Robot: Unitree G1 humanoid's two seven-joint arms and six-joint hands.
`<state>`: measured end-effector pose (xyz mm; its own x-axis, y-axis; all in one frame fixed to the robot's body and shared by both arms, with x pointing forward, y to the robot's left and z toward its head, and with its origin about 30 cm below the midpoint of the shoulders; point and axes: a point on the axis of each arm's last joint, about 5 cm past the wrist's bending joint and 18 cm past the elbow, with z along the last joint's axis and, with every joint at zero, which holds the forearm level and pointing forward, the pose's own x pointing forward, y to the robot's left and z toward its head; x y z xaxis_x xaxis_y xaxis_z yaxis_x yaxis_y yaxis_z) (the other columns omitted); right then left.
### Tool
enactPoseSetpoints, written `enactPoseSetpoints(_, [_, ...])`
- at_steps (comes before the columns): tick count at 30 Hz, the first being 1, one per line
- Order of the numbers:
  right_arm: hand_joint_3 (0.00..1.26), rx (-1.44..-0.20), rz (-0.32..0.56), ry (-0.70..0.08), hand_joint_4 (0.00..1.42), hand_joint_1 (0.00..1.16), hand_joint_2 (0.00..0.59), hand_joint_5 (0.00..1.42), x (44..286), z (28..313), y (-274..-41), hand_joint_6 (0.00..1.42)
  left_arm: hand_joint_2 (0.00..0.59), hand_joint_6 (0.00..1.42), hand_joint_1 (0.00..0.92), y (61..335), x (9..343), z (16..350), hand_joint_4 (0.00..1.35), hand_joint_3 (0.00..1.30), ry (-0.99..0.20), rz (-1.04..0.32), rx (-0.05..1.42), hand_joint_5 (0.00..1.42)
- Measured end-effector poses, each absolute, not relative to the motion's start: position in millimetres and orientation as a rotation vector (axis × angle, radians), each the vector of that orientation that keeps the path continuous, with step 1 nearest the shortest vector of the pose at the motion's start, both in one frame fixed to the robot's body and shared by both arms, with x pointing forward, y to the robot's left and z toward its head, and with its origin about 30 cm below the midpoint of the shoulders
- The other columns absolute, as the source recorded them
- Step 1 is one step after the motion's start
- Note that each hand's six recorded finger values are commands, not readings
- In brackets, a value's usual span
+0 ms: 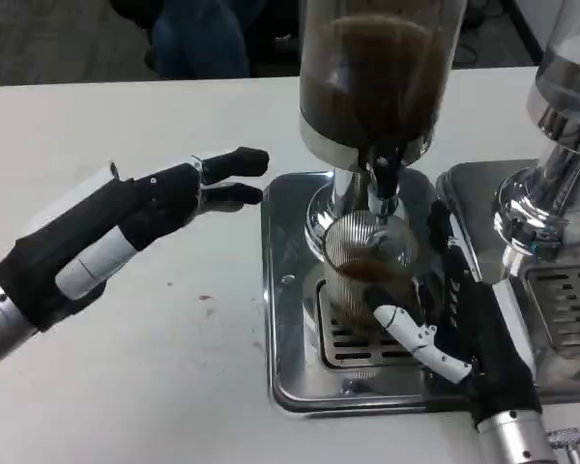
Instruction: Grasp the cup under the faucet to collect the drink, then remove the cup.
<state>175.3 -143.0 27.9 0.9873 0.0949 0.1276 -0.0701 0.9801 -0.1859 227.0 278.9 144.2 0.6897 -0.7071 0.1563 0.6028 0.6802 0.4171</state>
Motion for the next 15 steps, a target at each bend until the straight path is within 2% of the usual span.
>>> enactPoseSetpoints(15, [0.00, -0.227, 0.116, -0.164, 0.00, 0.62, 0.186, 0.00, 180.7, 28.0, -144.6, 0.00, 0.094, 0.19, 0.000, 284.7, 226.0, 139.3, 0.16, 0.25, -0.274, -0.736, 0.348, 0.23])
